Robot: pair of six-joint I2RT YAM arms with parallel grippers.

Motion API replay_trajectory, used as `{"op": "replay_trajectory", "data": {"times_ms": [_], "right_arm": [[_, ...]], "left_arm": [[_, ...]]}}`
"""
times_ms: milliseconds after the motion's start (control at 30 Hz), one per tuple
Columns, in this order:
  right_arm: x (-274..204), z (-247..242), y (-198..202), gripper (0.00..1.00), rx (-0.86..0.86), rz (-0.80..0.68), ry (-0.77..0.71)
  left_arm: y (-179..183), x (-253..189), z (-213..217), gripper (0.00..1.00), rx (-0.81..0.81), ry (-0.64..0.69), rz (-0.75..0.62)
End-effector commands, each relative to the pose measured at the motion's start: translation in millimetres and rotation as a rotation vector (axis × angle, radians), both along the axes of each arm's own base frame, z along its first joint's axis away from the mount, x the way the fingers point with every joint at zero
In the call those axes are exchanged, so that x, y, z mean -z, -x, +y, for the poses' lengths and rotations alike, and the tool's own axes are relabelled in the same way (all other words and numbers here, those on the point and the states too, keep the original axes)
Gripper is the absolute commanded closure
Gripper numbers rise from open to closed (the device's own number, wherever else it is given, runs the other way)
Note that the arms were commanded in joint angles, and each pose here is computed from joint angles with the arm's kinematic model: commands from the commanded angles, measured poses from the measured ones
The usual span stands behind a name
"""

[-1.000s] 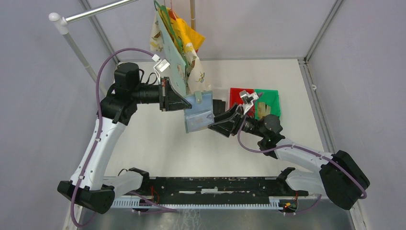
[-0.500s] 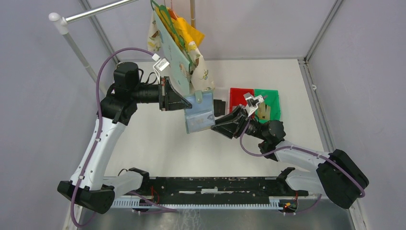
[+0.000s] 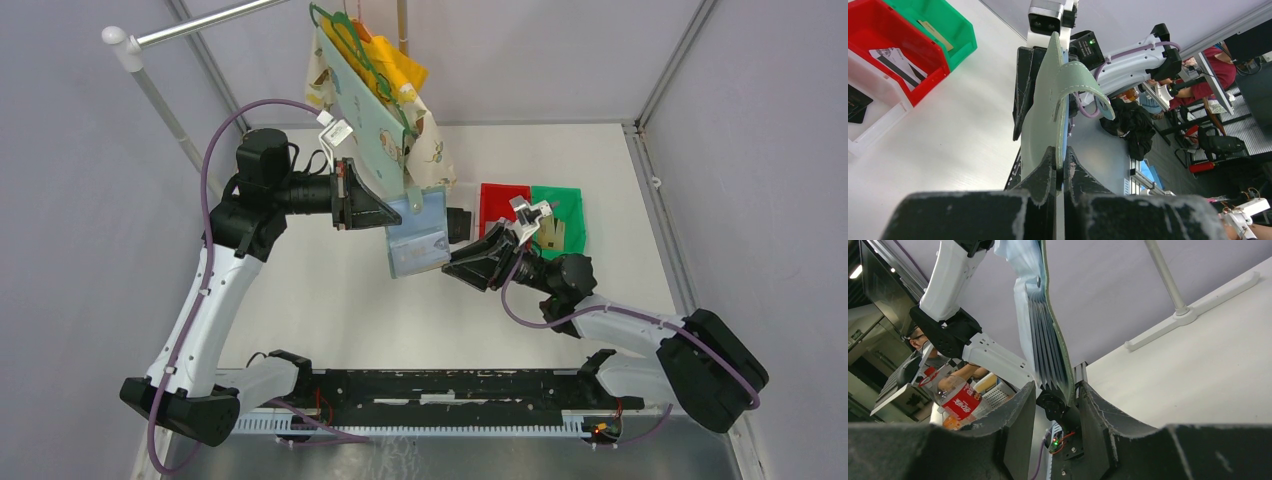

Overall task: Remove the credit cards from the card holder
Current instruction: Remove the credit card from the card holder.

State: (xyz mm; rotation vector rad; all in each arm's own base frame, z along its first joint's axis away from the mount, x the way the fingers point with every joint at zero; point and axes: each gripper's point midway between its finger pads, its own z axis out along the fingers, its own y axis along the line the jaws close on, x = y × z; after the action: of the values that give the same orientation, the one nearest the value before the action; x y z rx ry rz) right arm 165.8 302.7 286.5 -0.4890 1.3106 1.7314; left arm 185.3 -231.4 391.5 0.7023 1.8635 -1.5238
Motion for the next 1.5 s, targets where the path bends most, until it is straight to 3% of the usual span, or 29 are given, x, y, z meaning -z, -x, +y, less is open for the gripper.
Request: {"op": "replay_trajectory", "data": {"times_ms": [0, 900, 1467], "right_arm": [[-11.9, -4.3, 2.5, 0.58, 0.000, -0.034, -0.052], [-39.3, -1.3, -2.2, 0.59, -0.070, 0.068, -0.190], [-68.7, -2.4, 15.8, 0.47, -0.199, 0.042, -0.243]], "left_arm": [[12.8, -24.7, -1.0, 0.98, 0.047, 0.053, -0.053], [22.1, -25.9, 0.7, 0.98, 0.068, 0.062, -0.070], [17.7, -17.2, 0.7, 0.98, 0.057, 0.047, -0.075]]}}
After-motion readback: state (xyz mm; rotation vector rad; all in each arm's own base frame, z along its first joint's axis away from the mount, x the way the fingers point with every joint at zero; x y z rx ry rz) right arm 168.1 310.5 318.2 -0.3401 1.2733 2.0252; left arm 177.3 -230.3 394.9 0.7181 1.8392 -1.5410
